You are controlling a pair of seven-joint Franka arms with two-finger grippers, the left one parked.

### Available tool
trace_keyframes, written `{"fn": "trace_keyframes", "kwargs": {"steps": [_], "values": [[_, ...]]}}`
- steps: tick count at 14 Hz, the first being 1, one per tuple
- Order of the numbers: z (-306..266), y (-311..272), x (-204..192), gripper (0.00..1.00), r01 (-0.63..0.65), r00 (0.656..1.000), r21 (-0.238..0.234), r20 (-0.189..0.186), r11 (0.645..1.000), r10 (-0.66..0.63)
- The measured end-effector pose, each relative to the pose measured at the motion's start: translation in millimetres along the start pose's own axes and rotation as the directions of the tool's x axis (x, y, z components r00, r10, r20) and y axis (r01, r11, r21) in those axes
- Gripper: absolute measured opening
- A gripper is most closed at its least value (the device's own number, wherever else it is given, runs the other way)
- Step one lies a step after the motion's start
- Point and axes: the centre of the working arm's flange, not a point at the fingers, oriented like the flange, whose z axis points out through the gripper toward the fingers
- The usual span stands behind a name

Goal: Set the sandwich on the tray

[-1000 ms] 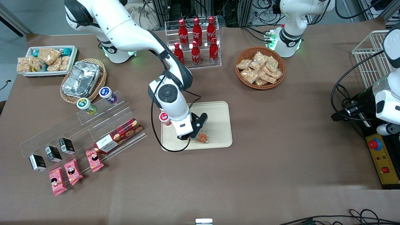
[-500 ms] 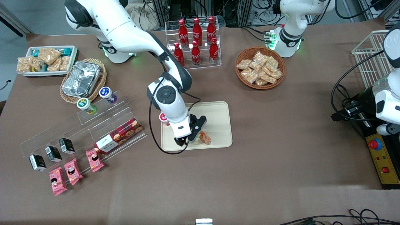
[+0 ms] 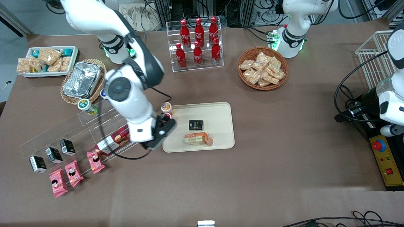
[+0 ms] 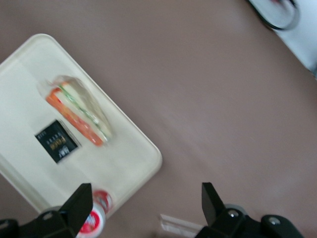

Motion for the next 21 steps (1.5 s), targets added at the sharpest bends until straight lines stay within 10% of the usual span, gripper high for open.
{"fn": "trace_keyframes", "kwargs": {"steps": [6,21], "values": [[-64.7,39.9,-49.0,0.98,-0.384,0.919,0.002,0.096,0.924,0.382],[-206.2,174.6,-218.3,0.98,-0.675,0.731,0.013,0.154,0.738,0.665]]}}
